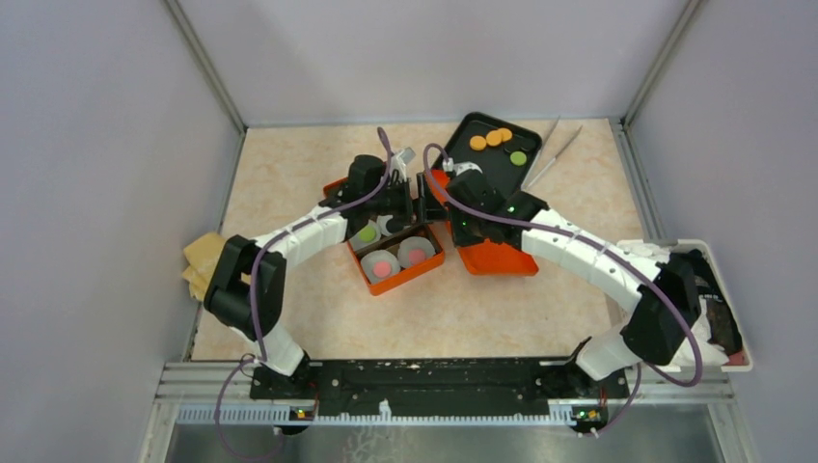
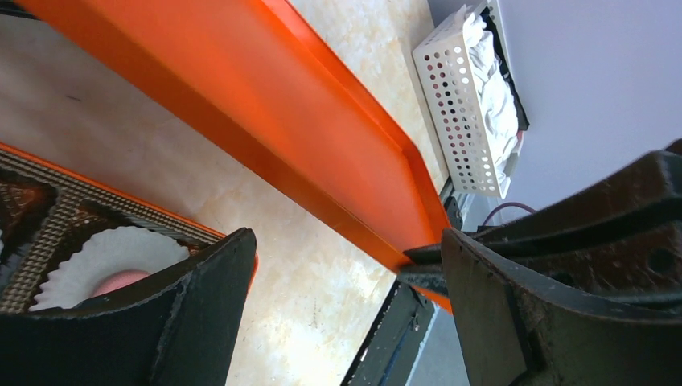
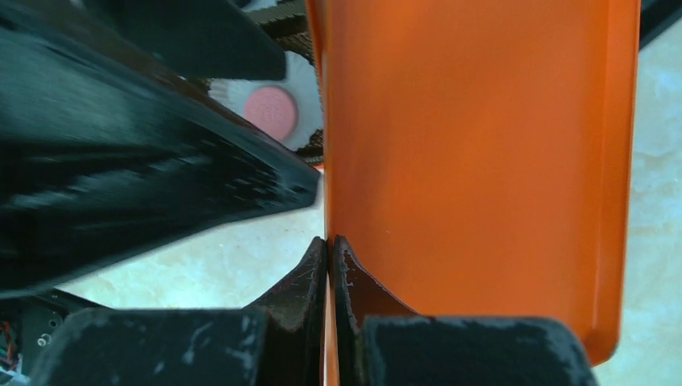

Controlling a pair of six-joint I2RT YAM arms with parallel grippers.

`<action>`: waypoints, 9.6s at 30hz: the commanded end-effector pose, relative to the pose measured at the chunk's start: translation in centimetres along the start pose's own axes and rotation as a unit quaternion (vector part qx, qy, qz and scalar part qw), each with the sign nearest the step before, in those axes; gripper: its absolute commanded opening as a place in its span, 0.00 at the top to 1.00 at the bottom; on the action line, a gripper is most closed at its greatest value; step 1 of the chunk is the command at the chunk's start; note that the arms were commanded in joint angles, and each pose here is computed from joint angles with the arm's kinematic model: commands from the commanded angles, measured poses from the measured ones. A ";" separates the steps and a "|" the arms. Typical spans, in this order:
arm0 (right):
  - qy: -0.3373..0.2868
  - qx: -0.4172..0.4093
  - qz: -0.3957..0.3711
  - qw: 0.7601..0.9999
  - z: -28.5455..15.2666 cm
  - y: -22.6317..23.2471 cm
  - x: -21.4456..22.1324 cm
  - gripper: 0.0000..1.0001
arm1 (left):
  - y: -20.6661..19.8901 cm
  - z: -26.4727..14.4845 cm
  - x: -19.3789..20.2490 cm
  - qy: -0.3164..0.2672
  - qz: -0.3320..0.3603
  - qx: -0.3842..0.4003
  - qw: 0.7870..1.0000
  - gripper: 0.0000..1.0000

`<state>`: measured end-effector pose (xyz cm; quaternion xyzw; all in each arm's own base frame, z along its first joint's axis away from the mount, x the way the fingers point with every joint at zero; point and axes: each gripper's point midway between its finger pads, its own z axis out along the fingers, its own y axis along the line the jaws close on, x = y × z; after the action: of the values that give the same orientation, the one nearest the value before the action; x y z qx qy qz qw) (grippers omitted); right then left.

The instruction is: Pack the cookies

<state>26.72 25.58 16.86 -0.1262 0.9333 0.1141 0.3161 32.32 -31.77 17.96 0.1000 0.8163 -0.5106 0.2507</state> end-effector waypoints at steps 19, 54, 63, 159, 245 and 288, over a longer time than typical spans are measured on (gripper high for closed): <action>-0.090 -0.098 -0.041 0.990 -3.0 7.1 -6.3 1.00 | -1.2 2.5 -1.1 0.001 0.021 0.038 0.999 0.70; -0.297 0.116 -0.278 0.906 -5.9 4.9 -8.6 0.41 | -5.8 -7.5 -17.6 -0.007 -0.110 0.129 0.985 1.00; -0.325 0.158 -0.293 0.885 -3.1 5.5 -10.0 0.40 | -7.1 -9.5 -15.6 0.029 -0.137 0.169 0.976 1.00; -0.489 0.020 0.028 0.872 -27.4 -6.7 -17.2 1.00 | 8.4 -5.7 -1.1 0.011 0.080 -0.441 0.894 1.00; -0.442 0.001 0.037 0.896 -21.8 -5.6 -14.9 1.00 | 9.7 -9.5 6.5 -0.003 0.014 -0.540 0.842 1.00; -0.366 -0.549 0.366 0.656 -13.8 2.4 -11.7 1.00 | 6.0 -17.7 -7.0 -0.269 0.078 -0.456 0.845 1.00</action>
<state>27.33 28.74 29.72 0.0735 0.6185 0.6659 0.4106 35.51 -11.72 24.03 -0.1061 0.8424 -0.0415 0.5266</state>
